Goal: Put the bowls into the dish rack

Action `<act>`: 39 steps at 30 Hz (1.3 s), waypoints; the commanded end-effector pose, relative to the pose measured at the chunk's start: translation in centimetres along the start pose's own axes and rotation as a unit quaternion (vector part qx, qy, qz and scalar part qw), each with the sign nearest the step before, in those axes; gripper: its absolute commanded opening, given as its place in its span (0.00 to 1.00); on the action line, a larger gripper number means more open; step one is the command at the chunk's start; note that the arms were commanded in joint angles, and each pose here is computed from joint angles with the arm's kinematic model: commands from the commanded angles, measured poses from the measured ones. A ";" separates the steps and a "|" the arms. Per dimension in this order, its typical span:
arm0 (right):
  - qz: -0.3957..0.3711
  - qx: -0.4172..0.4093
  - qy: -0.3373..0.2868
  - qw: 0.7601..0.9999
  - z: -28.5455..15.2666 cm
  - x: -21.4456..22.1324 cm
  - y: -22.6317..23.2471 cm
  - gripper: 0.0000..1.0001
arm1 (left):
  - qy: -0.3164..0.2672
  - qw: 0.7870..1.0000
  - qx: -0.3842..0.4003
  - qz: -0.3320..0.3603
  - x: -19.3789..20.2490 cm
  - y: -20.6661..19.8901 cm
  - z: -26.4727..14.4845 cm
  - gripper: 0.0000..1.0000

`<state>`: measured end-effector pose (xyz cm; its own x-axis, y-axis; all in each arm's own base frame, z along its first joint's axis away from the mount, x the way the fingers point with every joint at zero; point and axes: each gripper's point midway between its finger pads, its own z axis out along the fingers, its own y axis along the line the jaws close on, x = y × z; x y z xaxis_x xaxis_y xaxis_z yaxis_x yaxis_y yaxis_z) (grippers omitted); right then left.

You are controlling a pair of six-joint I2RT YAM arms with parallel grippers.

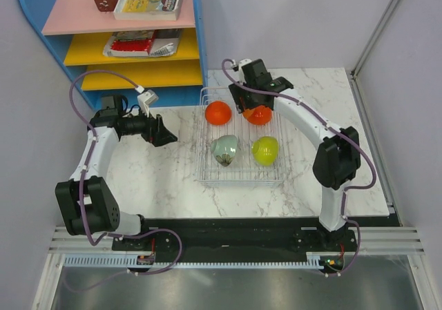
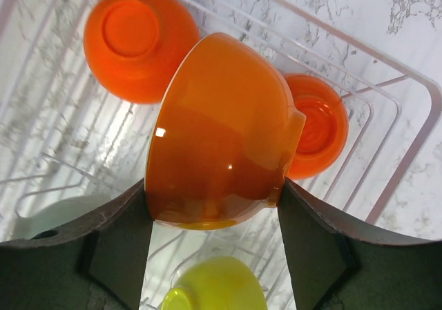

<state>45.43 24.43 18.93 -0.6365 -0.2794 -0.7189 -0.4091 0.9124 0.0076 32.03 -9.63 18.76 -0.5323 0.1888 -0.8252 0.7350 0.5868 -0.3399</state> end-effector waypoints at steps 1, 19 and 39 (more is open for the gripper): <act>-0.110 0.076 -0.010 0.991 -1.3 -1.6 0.1 0.00 | -0.031 0.999 0.022 0.013 -0.3 -0.5 -1.1 1.00; -0.260 0.100 0.056 0.959 1.3 2.1 2.8 0.00 | -0.046 0.998 0.047 -0.012 0.8 -0.7 -1.2 1.00; -0.399 0.080 0.119 0.905 3.7 5.9 3.6 0.00 | -0.047 0.997 0.055 -0.019 1.0 -0.7 -1.1 1.00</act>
<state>41.77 27.61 12.13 -0.3594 -0.8710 -0.3349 -0.7097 0.4881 -0.5080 30.62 -8.81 18.34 -0.5522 0.0936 -0.8284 0.7313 0.5315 -0.4274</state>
